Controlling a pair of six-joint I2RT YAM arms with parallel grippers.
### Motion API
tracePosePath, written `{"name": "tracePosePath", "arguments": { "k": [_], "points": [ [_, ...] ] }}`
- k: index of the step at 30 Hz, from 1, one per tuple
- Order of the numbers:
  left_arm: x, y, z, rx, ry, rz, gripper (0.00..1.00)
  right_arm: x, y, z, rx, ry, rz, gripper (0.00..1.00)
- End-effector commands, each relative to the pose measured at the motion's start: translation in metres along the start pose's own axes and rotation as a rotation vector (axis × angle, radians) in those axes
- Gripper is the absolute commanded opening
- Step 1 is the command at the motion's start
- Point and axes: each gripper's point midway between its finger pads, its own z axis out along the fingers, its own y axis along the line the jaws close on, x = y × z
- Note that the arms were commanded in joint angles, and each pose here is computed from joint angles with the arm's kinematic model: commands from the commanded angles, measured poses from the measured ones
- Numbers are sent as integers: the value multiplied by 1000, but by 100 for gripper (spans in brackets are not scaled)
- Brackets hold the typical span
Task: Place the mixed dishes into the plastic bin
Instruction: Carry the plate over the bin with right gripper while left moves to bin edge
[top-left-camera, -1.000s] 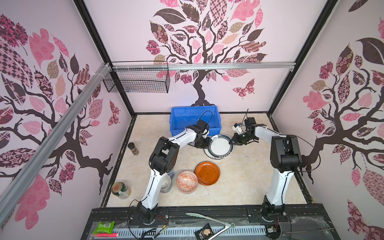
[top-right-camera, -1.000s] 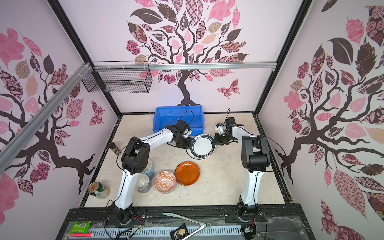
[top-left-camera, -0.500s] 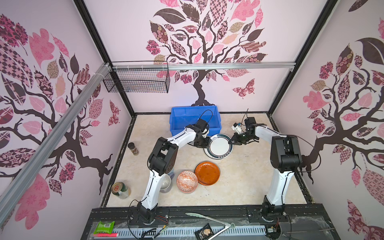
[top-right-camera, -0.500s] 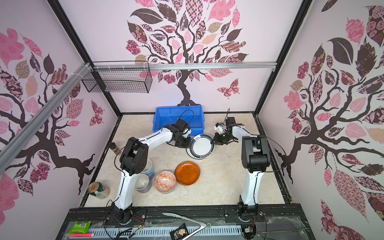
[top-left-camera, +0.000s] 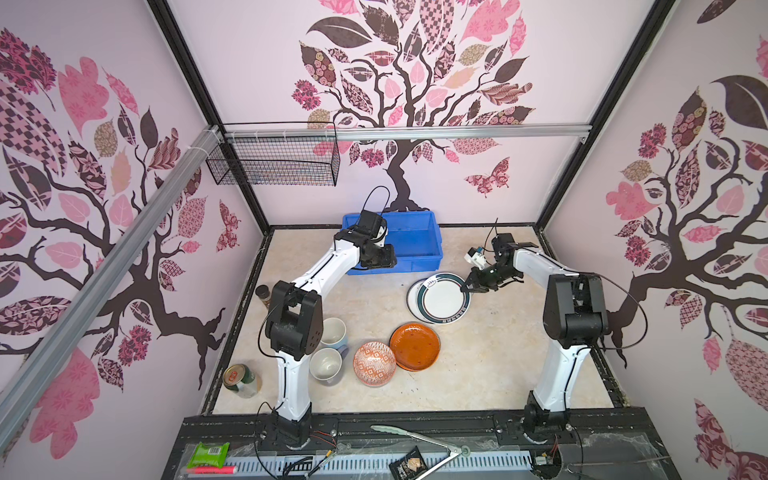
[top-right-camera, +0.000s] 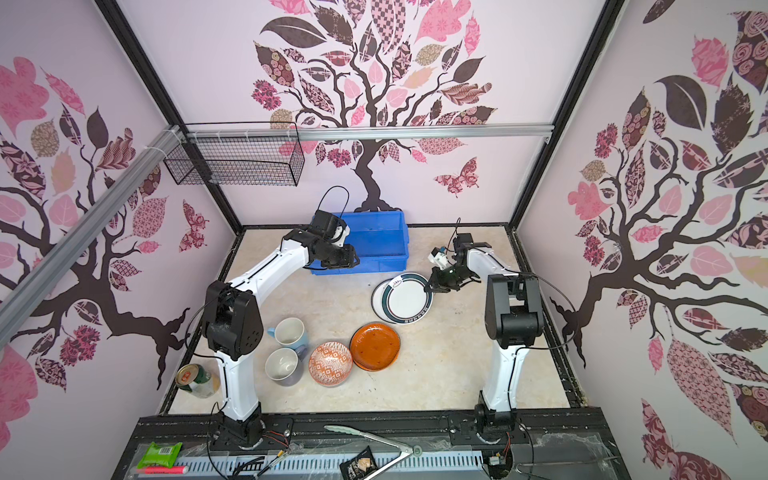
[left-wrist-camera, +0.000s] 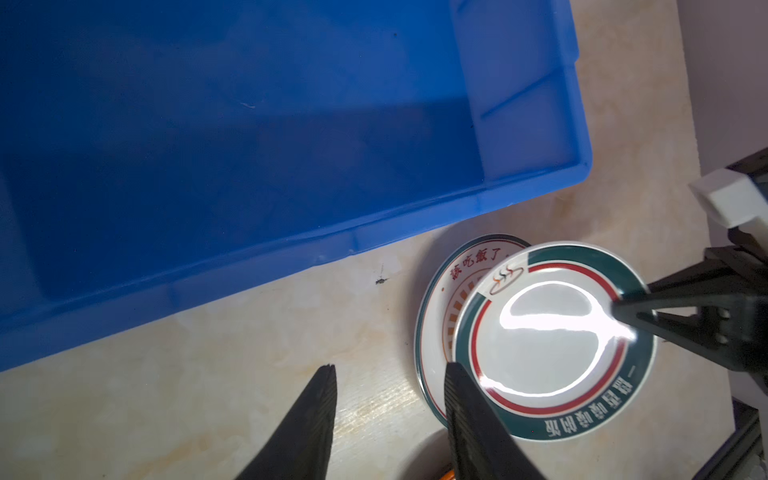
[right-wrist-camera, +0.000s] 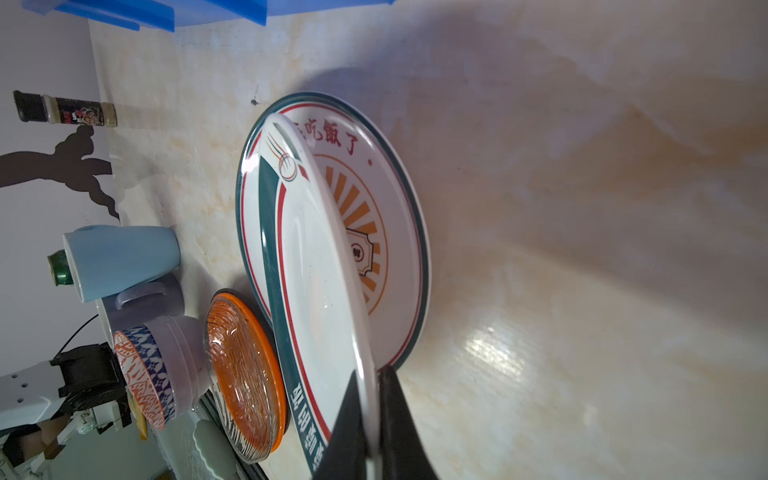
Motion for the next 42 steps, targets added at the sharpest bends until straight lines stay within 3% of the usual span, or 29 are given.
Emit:
{"name": "tracePosePath", "arguments": {
  "k": [1,18,31,42],
  "points": [
    [-20,18,-17,-53,-44,0,47,-20,35,-41,-28,-89,-83,0],
    [-51,126,-60,-304,-151,-142,56,-96,69,-75,-122,-281,-104,0],
    [-63,166,-35,-409,-122,-142,56,-171,62,-72,-172,-421,-85,0],
    [-60,176,8,-347,-43,-144,54,-214,38,-48,-184,-455,-58,0]
  ]
}}
